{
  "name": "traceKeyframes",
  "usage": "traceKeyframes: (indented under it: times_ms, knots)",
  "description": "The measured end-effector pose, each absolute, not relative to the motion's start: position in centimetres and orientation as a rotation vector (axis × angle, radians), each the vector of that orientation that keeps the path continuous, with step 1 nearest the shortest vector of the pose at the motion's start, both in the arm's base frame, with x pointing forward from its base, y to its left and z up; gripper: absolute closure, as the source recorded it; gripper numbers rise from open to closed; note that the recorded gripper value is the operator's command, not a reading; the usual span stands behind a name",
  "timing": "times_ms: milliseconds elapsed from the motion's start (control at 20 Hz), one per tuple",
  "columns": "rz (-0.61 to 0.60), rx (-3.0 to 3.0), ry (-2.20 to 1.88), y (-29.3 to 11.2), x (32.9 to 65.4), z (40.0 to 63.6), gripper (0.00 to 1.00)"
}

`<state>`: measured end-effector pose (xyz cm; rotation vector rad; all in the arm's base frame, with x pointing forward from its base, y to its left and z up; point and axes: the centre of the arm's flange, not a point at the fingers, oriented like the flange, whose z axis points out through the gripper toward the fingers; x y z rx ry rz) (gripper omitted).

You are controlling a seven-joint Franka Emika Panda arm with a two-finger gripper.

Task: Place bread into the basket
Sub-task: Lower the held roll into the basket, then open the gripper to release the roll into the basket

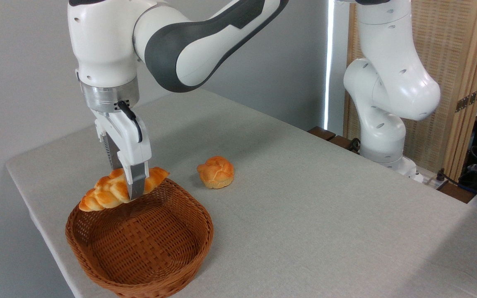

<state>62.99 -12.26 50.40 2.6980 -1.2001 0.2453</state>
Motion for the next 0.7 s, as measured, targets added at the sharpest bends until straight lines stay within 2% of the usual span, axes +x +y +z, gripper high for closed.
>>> traceKeyframes:
  times_ms: [700]
  knots:
    - [0.258, 2.712, -1.17, -12.08, 63.14, 50.91, 0.0]
